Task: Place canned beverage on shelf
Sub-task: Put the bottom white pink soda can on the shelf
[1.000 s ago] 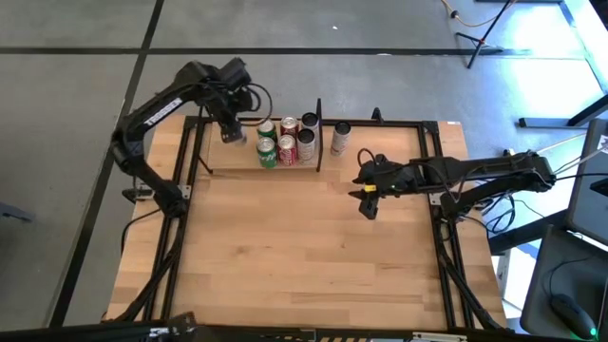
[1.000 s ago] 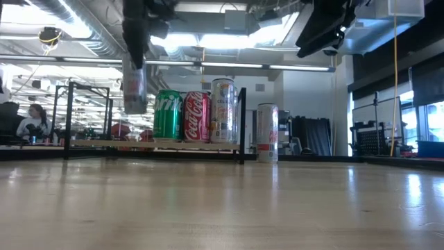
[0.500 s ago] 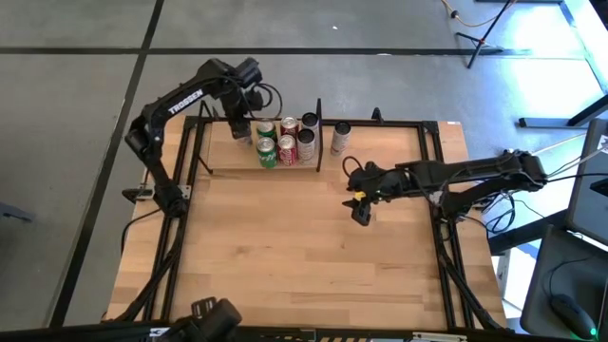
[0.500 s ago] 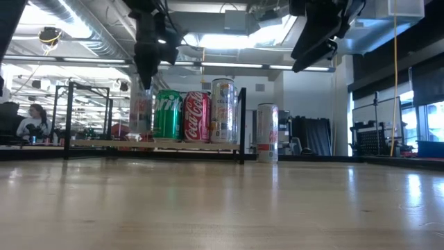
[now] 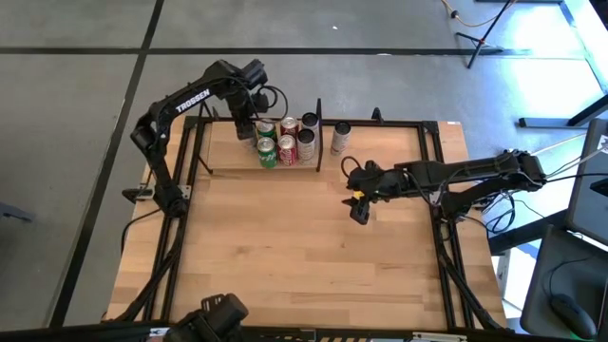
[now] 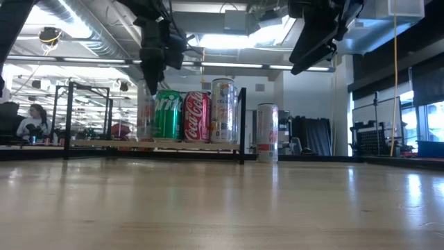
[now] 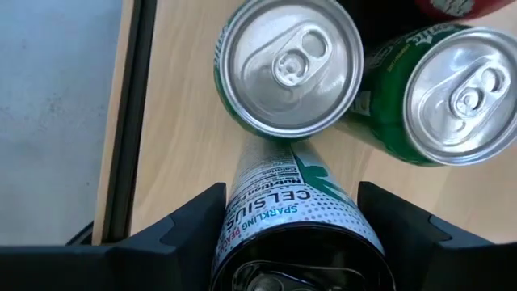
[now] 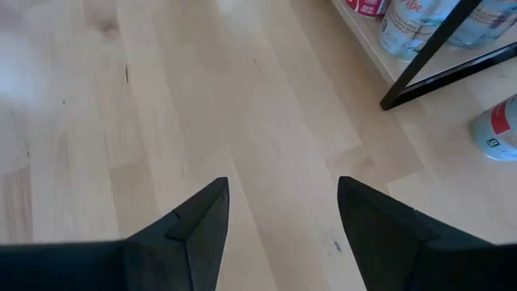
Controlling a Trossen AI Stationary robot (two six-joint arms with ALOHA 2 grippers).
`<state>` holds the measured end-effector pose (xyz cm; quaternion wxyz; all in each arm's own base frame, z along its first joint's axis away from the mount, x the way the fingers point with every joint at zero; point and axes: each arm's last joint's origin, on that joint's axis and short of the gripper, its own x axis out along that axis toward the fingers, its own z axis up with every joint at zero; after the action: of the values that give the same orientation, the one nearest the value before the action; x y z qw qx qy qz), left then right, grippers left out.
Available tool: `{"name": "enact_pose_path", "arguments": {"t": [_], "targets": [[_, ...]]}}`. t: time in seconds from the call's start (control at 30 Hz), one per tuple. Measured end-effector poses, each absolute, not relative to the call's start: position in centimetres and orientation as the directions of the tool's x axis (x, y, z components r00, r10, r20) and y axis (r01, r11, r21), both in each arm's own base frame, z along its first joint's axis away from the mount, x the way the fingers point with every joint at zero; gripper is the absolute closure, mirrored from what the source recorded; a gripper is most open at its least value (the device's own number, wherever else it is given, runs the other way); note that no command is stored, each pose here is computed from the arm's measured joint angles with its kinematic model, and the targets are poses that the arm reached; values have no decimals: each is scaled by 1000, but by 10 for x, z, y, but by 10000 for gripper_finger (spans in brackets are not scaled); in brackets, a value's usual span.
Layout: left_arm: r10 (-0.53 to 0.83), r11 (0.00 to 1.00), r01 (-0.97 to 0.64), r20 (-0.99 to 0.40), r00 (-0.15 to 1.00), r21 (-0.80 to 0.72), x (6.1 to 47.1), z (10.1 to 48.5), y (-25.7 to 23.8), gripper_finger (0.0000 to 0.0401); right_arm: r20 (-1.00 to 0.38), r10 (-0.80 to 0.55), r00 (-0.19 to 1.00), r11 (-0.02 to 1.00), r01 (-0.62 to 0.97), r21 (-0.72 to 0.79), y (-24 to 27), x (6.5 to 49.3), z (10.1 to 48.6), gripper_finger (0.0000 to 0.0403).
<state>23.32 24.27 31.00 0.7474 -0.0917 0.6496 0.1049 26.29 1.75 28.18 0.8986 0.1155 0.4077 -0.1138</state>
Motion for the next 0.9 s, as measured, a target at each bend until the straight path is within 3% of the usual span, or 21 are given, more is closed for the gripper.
{"name": "enact_pose_path", "arguments": {"t": [0.67, 0.9], "targets": [[74, 947, -322, -984, 161, 18, 236, 311, 245, 98, -746, -185, 639, 937, 343, 62, 15, 263, 282, 184], [209, 934, -314, -973, 99, 168, 231, 329, 233, 87, -747, -180, 640, 938, 341, 66, 15, 263, 282, 172]]}}
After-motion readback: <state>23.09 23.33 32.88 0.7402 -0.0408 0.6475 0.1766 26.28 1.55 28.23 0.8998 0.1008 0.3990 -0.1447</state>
